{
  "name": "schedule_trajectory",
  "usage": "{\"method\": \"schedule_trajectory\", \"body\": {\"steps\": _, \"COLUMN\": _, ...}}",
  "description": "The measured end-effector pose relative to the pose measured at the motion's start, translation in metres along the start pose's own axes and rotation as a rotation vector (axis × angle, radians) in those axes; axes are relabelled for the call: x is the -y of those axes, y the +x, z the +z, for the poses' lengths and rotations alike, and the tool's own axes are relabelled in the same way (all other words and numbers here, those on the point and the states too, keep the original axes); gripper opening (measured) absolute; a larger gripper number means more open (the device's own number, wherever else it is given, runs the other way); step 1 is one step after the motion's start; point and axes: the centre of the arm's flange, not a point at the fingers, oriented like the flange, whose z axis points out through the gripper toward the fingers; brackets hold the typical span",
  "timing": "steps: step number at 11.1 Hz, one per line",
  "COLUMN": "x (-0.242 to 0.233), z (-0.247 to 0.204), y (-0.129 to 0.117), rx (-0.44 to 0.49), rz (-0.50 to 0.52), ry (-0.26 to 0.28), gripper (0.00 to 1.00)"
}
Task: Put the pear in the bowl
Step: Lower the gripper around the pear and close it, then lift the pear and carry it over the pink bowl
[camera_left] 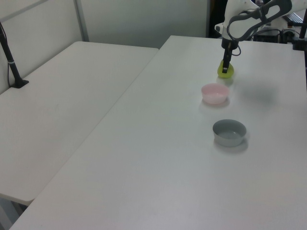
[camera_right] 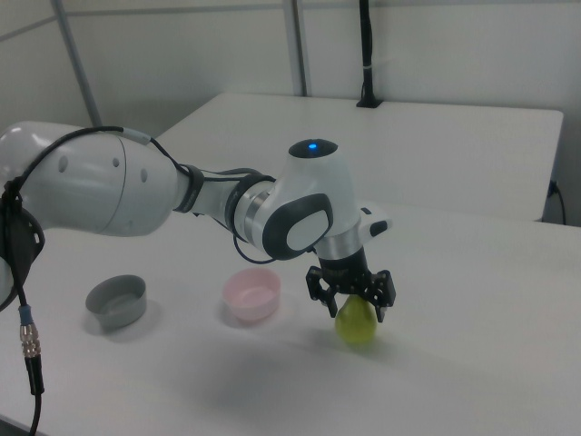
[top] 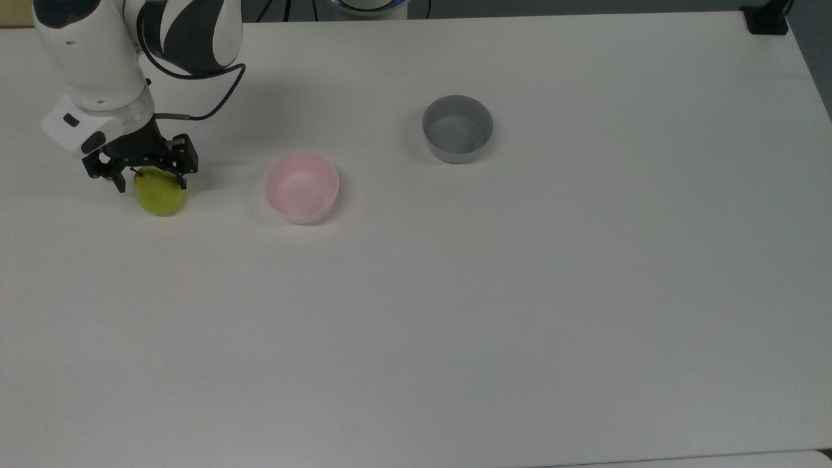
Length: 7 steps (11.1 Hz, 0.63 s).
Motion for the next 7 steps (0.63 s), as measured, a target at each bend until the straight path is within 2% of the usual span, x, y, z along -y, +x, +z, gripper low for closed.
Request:
{"method": "schedule_trajectory", "body": {"steps": 1, "x": 0.0004, "z": 0.0028, "y": -0.0001, "rx": 0.003, "rz": 0.001, "ry": 0.002, "gripper": 0.92}}
{"method": "schedule_trajectory", "body": {"steps": 3, "x": 0.0009, "z": 0.0033, "y": 0.0006, "rx": 0.003, "rz": 0.014, "ry": 0.002, "gripper": 0.71}}
{"method": "schedule_trajectory", "body": {"steps": 7, "x": 0.0008, "z": -0.004, "y": 0.003, "rx": -0.008, "rz": 0.015, "ry": -0.003, "gripper": 0.71}}
